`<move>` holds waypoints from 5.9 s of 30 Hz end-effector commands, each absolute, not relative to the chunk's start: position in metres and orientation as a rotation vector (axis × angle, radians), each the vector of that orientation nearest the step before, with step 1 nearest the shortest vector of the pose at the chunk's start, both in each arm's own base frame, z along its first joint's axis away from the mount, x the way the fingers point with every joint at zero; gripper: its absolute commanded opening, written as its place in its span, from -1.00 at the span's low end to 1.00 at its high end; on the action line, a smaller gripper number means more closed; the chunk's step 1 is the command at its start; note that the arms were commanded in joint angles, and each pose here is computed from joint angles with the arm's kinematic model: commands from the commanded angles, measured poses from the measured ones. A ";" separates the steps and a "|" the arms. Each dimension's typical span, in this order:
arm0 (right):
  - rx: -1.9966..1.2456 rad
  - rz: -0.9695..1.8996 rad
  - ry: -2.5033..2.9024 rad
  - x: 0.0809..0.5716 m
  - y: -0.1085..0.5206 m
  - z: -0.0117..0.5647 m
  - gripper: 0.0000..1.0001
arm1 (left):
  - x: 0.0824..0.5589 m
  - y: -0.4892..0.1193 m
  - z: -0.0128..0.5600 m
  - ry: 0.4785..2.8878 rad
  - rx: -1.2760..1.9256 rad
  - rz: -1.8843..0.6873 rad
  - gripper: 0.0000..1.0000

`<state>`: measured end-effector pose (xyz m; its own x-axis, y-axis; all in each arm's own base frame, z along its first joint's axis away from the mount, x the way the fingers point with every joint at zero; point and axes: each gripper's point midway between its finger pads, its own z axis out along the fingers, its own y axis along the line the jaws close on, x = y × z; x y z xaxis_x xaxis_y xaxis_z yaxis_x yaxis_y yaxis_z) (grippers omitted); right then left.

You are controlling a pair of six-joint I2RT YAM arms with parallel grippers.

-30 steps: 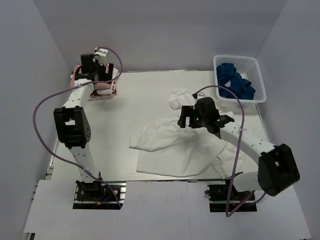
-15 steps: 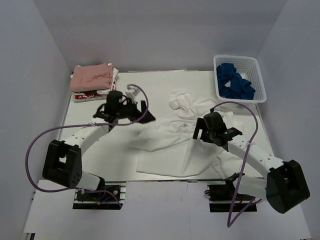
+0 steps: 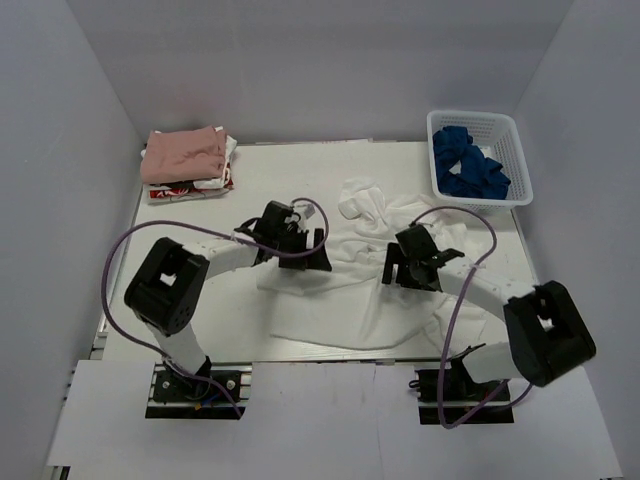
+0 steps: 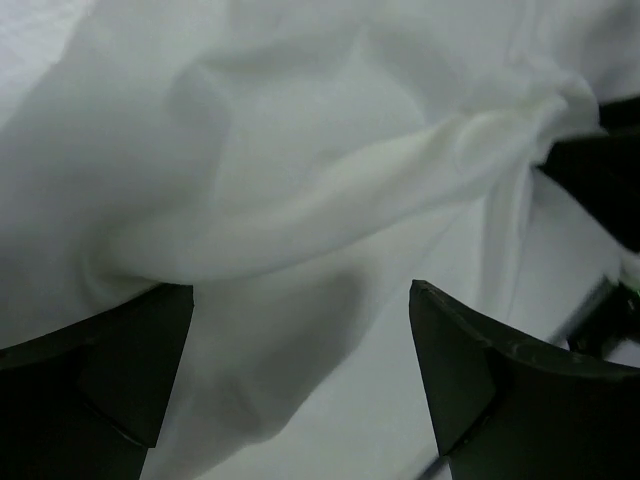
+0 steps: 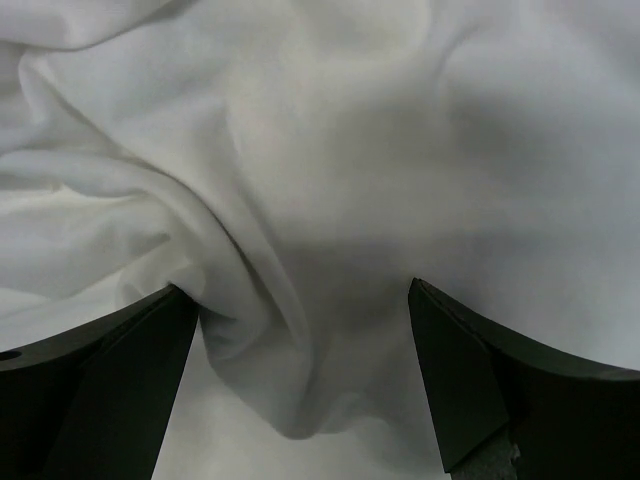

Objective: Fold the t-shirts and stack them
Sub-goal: Flatten out the tshirt

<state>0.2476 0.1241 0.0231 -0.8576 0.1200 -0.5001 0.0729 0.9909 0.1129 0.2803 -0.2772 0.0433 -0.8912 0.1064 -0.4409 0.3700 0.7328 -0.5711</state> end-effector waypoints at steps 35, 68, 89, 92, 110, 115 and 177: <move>0.107 0.386 2.575 0.267 0.173 0.032 0.81 | 0.317 -0.071 0.075 2.460 -0.753 -0.170 0.98; 0.215 0.164 2.624 0.224 0.098 0.056 0.81 | 0.280 -0.015 0.008 2.434 -1.100 -0.015 0.46; 0.180 0.220 2.297 0.300 0.117 0.135 -1.00 | 0.344 -0.040 0.116 2.147 -0.901 -0.323 -1.00; 0.188 0.296 2.120 0.303 0.115 0.198 -1.00 | 0.349 -0.034 0.178 1.969 -0.864 -0.371 -1.00; 0.070 0.434 1.097 0.169 0.043 0.616 -1.00 | 0.200 -0.025 0.558 1.182 -0.473 -0.611 -1.00; 0.019 0.397 0.946 0.131 0.028 0.678 -1.00 | 0.145 -0.023 0.612 1.078 -0.388 -0.603 -1.00; 0.032 0.402 2.296 0.546 0.222 0.059 0.81 | 0.365 -0.030 0.008 2.542 -0.816 -0.044 1.00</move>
<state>0.5029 0.2100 0.0425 -0.7696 0.0633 -0.6354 -0.1219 0.9622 0.2436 0.3688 -0.0317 0.0252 -0.7051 -0.5491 -0.4487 -0.5167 0.8312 -0.2052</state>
